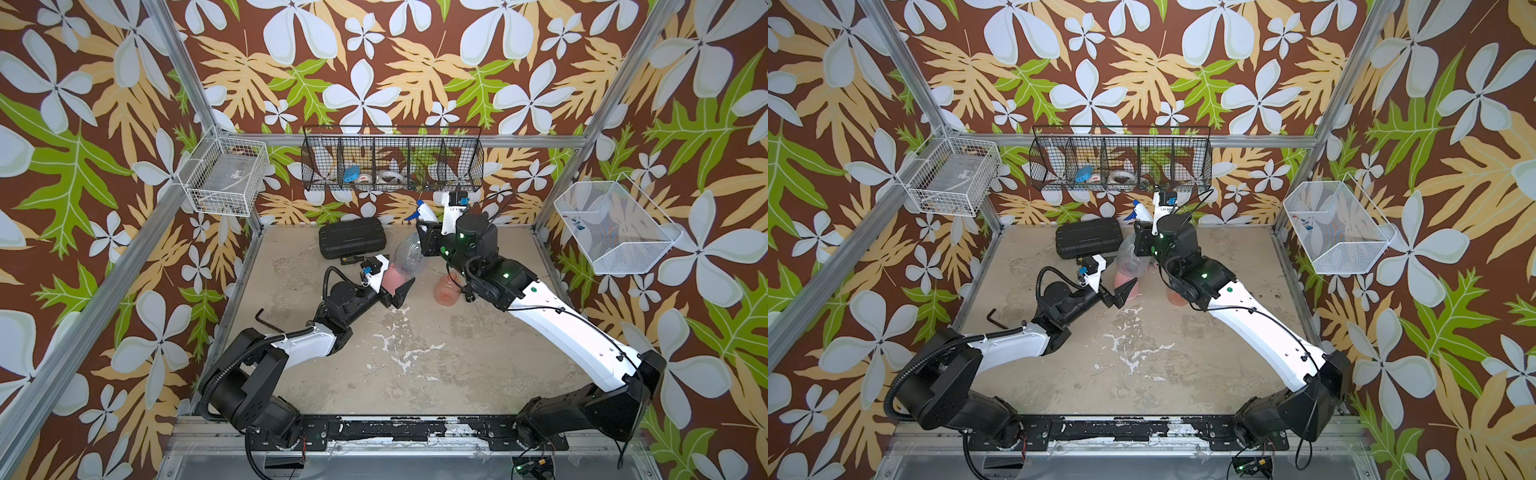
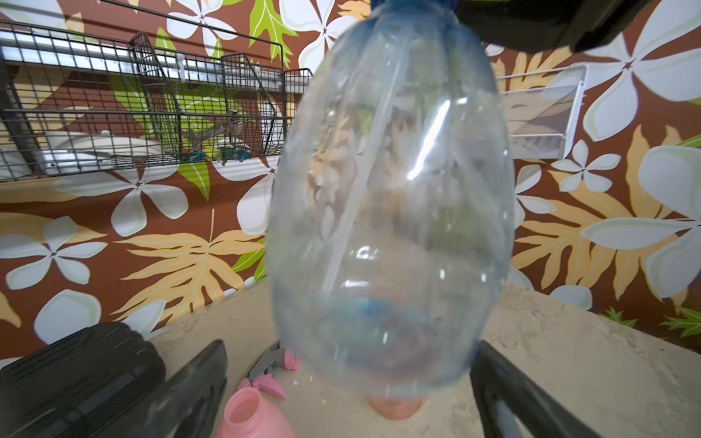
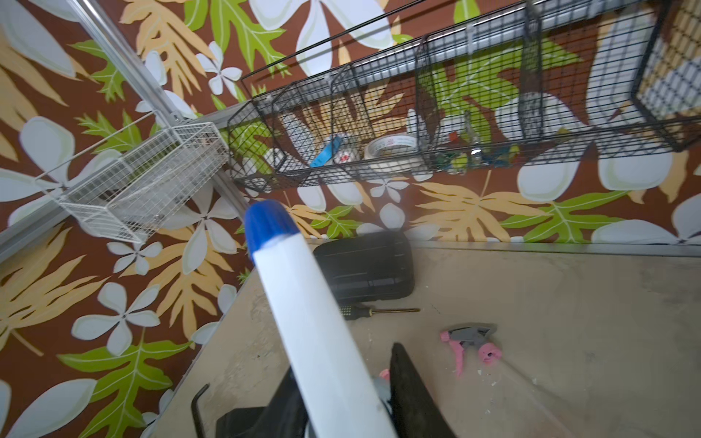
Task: Attach spray nozzles to spray bottles
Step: Screw the spray nozzle on the spray bottle, then place the spray bottle at the center of the board, then pick up the spray bottle from the center of the board.
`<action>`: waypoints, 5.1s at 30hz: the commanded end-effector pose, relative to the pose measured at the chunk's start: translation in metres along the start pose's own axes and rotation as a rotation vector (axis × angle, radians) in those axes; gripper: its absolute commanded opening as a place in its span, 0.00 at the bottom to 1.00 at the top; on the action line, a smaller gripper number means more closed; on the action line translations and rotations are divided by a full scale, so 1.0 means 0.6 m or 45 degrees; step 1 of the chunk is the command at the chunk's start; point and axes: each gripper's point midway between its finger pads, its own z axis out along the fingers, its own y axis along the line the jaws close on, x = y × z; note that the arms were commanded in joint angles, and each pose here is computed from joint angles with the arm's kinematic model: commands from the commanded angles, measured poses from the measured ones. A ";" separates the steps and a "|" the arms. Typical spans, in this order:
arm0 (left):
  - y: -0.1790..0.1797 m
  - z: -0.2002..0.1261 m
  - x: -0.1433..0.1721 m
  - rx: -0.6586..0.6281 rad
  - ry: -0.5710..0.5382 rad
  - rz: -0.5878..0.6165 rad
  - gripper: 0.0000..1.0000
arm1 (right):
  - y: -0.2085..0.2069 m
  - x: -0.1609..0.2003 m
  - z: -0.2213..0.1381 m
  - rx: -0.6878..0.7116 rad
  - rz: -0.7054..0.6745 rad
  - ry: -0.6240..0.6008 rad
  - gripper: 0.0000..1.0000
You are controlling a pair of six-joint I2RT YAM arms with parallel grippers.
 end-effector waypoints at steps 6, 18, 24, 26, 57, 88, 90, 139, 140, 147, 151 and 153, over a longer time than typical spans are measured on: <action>0.051 -0.007 0.053 -0.222 0.093 -0.109 1.00 | -0.249 -0.040 0.016 0.537 -0.017 -0.079 0.00; 0.136 -0.068 0.079 -0.645 0.042 -0.225 1.00 | -0.489 0.052 0.184 0.847 0.003 -0.056 0.00; 0.148 -0.061 0.119 -0.711 0.223 -0.240 1.00 | -0.520 0.090 0.254 0.855 -0.112 -0.061 0.00; 0.146 -0.061 0.117 -0.703 0.215 -0.261 1.00 | -0.521 0.100 0.266 0.830 -0.133 -0.068 0.00; 0.123 -0.044 0.110 -0.567 0.197 -0.368 1.00 | -0.505 0.189 0.237 0.686 -0.132 0.041 0.75; 0.153 -0.137 0.117 -0.872 0.451 -0.484 1.00 | -0.290 0.246 0.031 0.165 0.148 0.377 0.66; 0.147 -0.124 0.104 -0.819 0.440 -0.467 0.99 | -0.284 0.260 0.040 0.198 0.064 0.373 0.65; 0.093 -0.050 0.055 -0.463 0.327 -0.403 0.93 | -0.289 0.273 0.057 0.409 -0.157 0.209 0.22; 0.091 -0.047 0.050 -0.446 0.316 -0.387 0.92 | -0.285 0.266 0.055 0.403 -0.158 0.209 0.21; 0.009 -0.009 -0.004 -0.029 0.126 -0.189 0.89 | -0.231 0.204 0.034 0.267 -0.168 0.240 0.20; -0.023 0.013 -0.006 0.128 0.101 -0.078 0.88 | -0.219 0.170 0.007 0.262 -0.197 0.247 0.19; -0.023 0.037 0.011 0.149 0.183 -0.067 0.89 | -0.214 0.156 -0.010 0.256 -0.201 0.237 0.19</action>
